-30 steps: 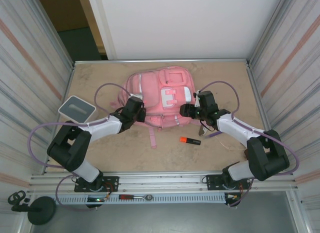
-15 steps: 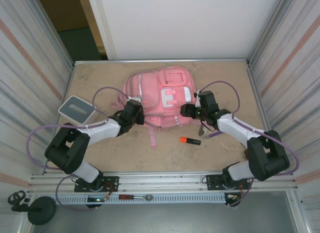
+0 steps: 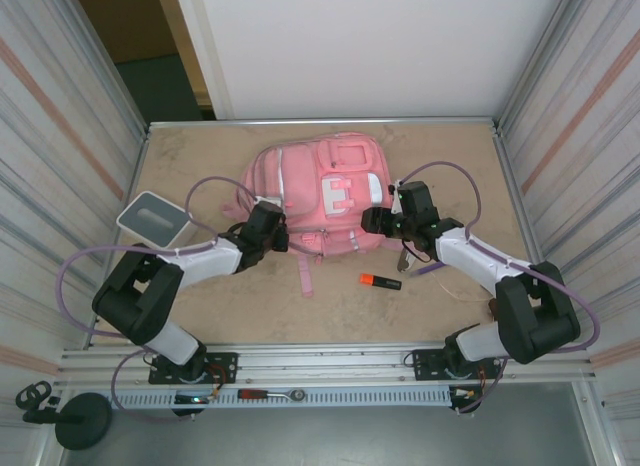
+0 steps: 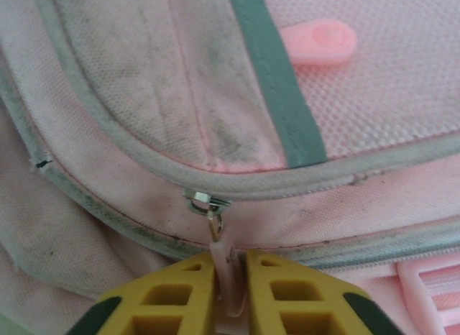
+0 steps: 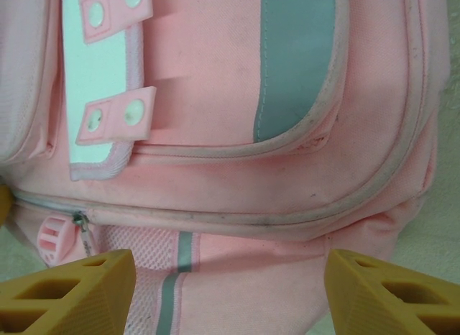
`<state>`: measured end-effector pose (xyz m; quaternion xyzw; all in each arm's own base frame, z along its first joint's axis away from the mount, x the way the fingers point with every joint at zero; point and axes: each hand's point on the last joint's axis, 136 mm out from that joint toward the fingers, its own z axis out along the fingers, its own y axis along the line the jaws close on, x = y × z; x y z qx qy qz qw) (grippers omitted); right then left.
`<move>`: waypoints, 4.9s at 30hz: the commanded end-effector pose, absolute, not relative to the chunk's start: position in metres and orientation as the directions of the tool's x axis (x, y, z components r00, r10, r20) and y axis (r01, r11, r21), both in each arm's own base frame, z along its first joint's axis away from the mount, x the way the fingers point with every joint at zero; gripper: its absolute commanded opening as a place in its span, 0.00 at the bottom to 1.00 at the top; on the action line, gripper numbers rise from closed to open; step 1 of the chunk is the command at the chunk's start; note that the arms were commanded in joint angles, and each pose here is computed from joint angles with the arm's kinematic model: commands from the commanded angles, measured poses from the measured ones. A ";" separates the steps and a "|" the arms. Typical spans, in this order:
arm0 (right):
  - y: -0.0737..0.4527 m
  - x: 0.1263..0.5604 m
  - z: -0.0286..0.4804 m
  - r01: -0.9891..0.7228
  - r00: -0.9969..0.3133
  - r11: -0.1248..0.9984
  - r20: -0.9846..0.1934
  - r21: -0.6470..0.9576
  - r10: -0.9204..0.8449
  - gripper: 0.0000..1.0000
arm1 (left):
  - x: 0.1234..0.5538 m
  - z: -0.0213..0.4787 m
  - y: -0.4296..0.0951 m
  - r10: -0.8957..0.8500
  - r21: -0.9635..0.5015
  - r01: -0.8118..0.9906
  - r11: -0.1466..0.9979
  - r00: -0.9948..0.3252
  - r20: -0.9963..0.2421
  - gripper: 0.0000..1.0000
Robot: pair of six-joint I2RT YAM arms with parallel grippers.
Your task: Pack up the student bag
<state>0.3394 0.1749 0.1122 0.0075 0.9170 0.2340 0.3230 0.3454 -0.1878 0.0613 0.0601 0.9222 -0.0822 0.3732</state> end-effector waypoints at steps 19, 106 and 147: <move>0.328 0.351 0.141 -0.062 -0.855 0.713 -0.406 0.699 0.324 0.61 | 0.315 0.130 -0.244 -0.005 -0.331 0.432 0.839 -0.601 -0.799 0.00; 0.243 0.410 0.120 -0.188 -0.966 0.750 -0.259 0.634 -0.023 0.00 | 0.307 0.109 -0.217 0.363 -0.020 0.504 0.864 -0.649 -0.669 0.00; 0.259 0.398 0.123 -0.100 -0.963 0.655 -0.238 0.749 0.125 0.45 | 0.295 0.114 -0.291 0.410 -0.107 0.635 0.765 -0.608 -0.680 0.00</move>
